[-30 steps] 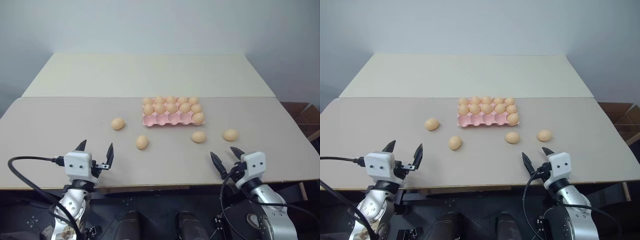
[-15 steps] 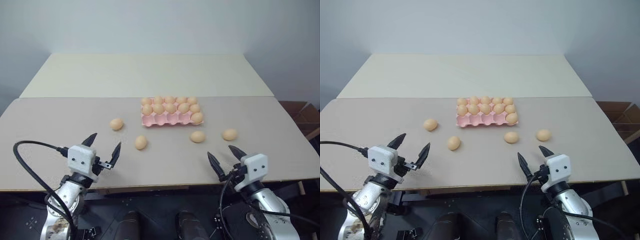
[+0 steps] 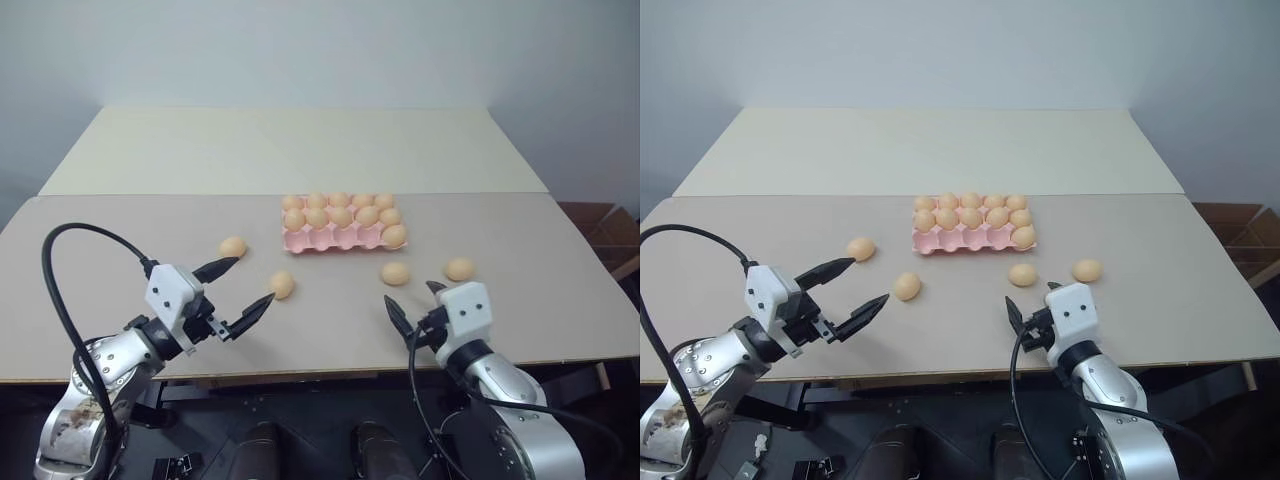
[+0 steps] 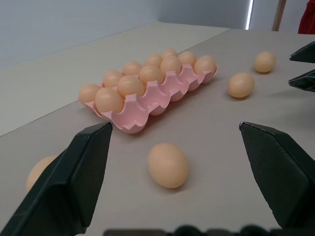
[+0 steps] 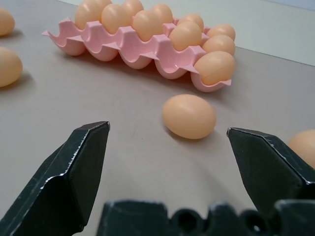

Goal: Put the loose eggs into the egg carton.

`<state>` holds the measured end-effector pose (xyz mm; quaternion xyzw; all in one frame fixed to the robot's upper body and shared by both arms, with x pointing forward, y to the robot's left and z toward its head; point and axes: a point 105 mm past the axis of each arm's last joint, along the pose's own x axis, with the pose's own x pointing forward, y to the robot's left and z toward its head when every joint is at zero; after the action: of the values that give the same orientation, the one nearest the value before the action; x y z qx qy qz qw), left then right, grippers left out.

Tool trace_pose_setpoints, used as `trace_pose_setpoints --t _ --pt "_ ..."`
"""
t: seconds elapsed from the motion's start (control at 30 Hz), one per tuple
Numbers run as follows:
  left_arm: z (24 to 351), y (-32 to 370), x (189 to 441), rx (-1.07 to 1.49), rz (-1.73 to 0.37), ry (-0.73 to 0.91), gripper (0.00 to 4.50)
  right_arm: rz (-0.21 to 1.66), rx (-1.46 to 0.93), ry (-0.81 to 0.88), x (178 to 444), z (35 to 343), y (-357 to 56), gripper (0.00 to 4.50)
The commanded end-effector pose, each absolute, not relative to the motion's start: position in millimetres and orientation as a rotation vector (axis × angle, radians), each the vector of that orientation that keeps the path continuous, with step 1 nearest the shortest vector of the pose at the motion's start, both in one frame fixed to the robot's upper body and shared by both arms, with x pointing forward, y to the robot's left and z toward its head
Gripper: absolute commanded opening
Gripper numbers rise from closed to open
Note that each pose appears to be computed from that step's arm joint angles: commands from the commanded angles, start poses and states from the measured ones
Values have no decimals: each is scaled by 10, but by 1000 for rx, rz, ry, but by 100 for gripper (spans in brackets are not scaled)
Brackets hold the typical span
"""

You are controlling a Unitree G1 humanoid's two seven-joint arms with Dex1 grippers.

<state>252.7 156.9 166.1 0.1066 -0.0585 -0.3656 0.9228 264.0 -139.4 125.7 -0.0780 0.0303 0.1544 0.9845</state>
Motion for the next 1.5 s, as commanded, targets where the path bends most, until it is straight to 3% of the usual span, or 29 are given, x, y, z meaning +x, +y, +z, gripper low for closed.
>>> trace_pose_setpoints --t 0.03,0.47,0.73,1.13,1.33,1.5 --pt "1725 1451 2480 234 -812 -144 447 313 -186 42 2665 1385 -1374 450" --pt "1701 1319 2489 254 -858 -158 447 402 -367 86 3002 1235 -1365 450" --pt "1702 1309 2495 252 -858 -163 447 374 -420 89 3266 1190 -1376 450" --pt "1697 1298 2505 250 -860 -166 447 344 -440 125 3461 1131 -1423 450" --pt "1707 1287 2521 251 -857 -172 450 334 -433 112 3476 1182 -1442 265" --pt "1708 1290 2527 253 -848 -176 450 343 -412 68 3447 1334 -1403 260"
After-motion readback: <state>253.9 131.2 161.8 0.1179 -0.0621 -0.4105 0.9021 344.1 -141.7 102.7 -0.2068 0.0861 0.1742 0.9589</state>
